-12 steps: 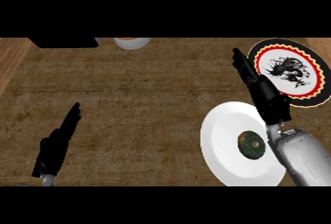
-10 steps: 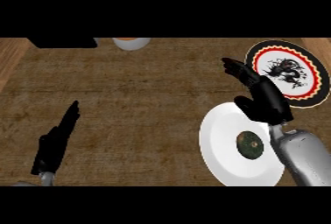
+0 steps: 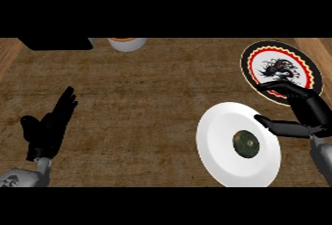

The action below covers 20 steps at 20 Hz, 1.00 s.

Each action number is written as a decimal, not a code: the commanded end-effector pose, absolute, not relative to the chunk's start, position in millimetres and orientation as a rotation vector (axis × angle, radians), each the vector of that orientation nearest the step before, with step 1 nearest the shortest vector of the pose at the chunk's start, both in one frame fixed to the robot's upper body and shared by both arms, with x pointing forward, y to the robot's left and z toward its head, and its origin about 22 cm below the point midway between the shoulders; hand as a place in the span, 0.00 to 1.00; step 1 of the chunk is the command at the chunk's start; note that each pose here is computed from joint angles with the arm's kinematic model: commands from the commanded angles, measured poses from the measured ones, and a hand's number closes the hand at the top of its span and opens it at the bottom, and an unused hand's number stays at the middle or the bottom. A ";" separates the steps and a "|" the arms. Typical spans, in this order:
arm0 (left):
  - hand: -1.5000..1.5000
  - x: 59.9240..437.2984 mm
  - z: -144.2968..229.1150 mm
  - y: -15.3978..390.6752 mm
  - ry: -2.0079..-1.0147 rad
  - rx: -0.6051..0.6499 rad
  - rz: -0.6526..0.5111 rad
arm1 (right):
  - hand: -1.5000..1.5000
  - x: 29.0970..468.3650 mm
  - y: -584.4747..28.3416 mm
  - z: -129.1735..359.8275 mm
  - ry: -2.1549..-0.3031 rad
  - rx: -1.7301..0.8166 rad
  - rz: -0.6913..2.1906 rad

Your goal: Pick the squash from the plate and place it in the plate

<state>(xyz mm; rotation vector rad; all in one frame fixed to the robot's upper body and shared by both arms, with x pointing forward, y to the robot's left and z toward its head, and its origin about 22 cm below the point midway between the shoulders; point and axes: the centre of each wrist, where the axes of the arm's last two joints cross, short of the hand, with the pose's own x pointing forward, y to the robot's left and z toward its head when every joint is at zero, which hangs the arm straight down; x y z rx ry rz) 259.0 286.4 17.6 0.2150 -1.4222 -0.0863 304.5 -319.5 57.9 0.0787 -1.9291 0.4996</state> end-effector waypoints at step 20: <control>0.50 283.9 19.2 297.2 -1.393 0.182 -0.082 | 0.00 283.6 -387.8 27.4 -1.704 -0.004 1.162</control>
